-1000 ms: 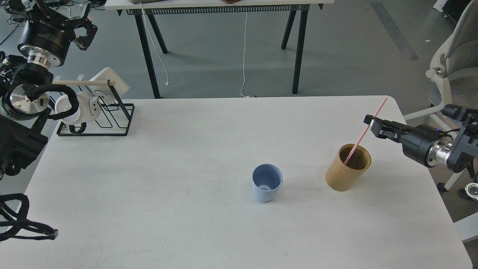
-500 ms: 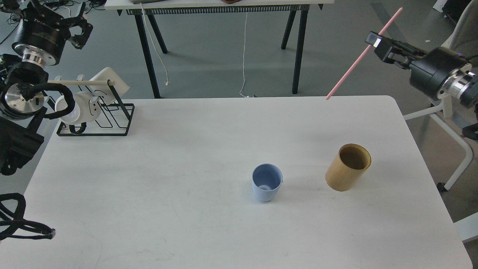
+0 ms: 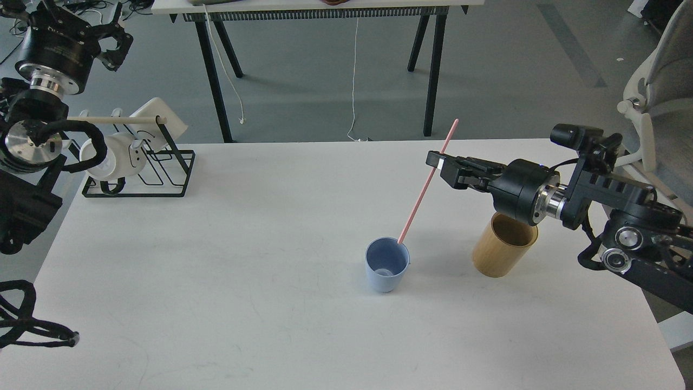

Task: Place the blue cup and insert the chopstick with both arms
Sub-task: 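Move the pink stick over the blue cup and lower it in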

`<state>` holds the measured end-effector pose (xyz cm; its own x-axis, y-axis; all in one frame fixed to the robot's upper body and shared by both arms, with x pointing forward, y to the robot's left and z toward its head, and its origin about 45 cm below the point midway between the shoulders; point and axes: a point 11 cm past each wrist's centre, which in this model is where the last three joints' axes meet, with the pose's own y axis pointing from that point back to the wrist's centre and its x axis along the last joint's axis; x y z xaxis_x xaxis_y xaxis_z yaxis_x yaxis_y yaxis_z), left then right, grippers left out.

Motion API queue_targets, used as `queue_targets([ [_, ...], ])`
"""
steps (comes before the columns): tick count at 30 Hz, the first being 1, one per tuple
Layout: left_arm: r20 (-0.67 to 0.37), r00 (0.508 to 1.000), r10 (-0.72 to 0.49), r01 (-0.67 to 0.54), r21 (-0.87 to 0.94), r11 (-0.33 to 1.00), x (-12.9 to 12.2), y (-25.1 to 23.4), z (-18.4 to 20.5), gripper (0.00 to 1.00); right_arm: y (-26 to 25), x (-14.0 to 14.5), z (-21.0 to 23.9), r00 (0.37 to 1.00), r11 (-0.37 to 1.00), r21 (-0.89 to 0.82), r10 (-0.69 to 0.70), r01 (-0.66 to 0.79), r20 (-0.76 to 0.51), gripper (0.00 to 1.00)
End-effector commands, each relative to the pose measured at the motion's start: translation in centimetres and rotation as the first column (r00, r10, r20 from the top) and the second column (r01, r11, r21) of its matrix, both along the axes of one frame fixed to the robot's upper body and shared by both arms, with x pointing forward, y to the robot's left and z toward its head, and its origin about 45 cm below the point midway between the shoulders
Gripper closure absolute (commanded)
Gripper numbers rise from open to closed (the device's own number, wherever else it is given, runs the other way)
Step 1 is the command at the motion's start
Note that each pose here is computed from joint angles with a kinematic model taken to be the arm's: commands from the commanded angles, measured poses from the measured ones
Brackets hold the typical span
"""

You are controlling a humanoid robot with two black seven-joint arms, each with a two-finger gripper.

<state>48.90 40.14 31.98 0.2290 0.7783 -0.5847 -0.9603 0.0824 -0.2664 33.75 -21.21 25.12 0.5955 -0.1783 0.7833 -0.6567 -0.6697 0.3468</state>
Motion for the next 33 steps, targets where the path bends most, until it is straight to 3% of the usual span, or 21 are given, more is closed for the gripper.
queue_targets([
  [1,-0.001,1.000,-0.001,0.001,-0.001,1.000,0.0,0.0,0.0,0.01,1.3,-0.6,-1.1,0.999,0.999,0.005,0.034,-0.034,-0.023,0.99],
  [15,0.003,1.000,0.012,-0.012,0.010,1.000,-0.2,0.7,0.3,0.01,3.1,0.1,-4.0,0.998,0.999,0.001,0.032,-0.032,-0.055,0.98],
  [23,0.003,1.000,0.012,-0.012,0.008,1.000,-0.2,0.8,0.3,0.01,3.7,-0.5,-5.3,0.995,0.999,-0.013,0.050,-0.051,-0.085,0.77],
  [30,0.003,1.000,0.012,-0.012,0.008,1.000,-0.2,0.8,0.3,0.01,3.0,0.0,-4.3,0.997,1.000,0.005,0.031,-0.031,-0.069,0.50],
  [33,0.003,1.000,0.012,-0.012,0.008,1.000,-0.2,0.8,0.3,0.01,2.3,0.5,-3.6,0.998,1.000,0.010,0.011,-0.011,-0.055,0.45],
])
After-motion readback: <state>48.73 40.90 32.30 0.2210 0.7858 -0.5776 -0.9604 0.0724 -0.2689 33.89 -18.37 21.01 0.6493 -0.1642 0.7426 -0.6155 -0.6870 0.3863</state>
